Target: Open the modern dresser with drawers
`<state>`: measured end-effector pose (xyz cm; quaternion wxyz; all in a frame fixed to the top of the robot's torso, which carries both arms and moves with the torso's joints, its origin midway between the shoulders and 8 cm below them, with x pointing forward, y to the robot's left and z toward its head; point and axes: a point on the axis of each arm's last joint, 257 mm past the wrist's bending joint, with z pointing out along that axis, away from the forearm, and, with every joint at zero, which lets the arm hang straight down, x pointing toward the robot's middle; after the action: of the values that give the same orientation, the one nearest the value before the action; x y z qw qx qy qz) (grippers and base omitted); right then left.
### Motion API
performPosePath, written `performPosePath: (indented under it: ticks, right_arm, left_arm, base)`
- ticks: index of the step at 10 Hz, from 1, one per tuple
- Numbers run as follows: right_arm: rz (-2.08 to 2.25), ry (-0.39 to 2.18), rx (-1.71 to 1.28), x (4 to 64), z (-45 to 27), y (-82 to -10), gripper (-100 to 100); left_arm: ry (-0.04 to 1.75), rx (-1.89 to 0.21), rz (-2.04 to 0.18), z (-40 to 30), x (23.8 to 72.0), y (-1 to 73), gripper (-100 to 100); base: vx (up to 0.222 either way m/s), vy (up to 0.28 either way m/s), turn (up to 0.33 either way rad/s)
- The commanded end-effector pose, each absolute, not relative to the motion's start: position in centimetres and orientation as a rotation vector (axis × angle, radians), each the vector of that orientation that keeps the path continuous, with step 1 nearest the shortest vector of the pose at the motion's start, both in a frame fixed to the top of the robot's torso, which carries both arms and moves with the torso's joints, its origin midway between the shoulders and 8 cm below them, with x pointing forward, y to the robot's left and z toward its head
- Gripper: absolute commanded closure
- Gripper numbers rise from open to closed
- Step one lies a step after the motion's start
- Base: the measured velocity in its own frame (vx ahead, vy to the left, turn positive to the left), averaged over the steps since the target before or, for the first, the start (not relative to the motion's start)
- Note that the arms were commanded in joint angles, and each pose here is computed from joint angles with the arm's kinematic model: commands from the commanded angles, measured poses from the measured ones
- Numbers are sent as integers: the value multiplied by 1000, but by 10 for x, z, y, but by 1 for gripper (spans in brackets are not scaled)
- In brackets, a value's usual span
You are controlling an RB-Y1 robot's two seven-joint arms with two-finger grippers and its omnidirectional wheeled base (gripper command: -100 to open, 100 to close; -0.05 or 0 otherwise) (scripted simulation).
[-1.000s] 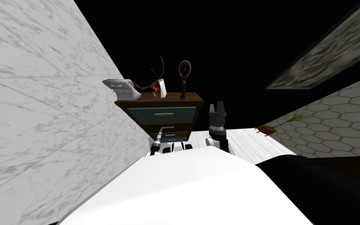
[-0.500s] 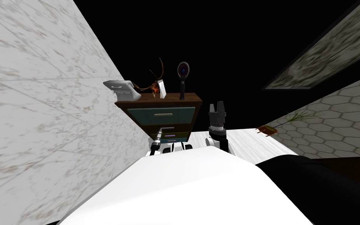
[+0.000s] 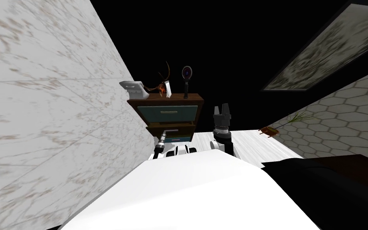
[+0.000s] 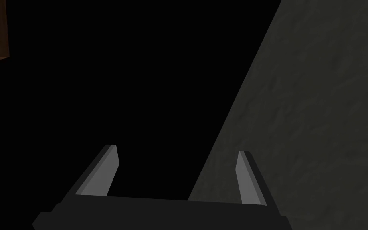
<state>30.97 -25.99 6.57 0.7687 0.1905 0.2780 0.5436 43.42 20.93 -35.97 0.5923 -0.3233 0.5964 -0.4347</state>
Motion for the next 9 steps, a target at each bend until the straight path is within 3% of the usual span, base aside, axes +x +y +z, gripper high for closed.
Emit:
performPosePath:
  ticks: [1,3,4,9]
  right_arm:
    - [1180,603,413,310,66,-260,0]
    - [1180,603,413,310,66,-260,0]
    - [1180,603,413,310,66,-260,0]
    - [1180,603,413,310,66,-260,0]
  left_arm:
    - [1390,-749,-1013,-359,433,209,100]
    - [1393,-747,-1015,-358,433,208,100]
    - [1387,-742,-1019,-346,451,208,-100]
    - [1389,-741,-1019,-319,493,208,-100]
  base:
    - [-174,6,25]
    - [-203,2,29]
    - [-156,6,10]
    - [-70,-1,2]
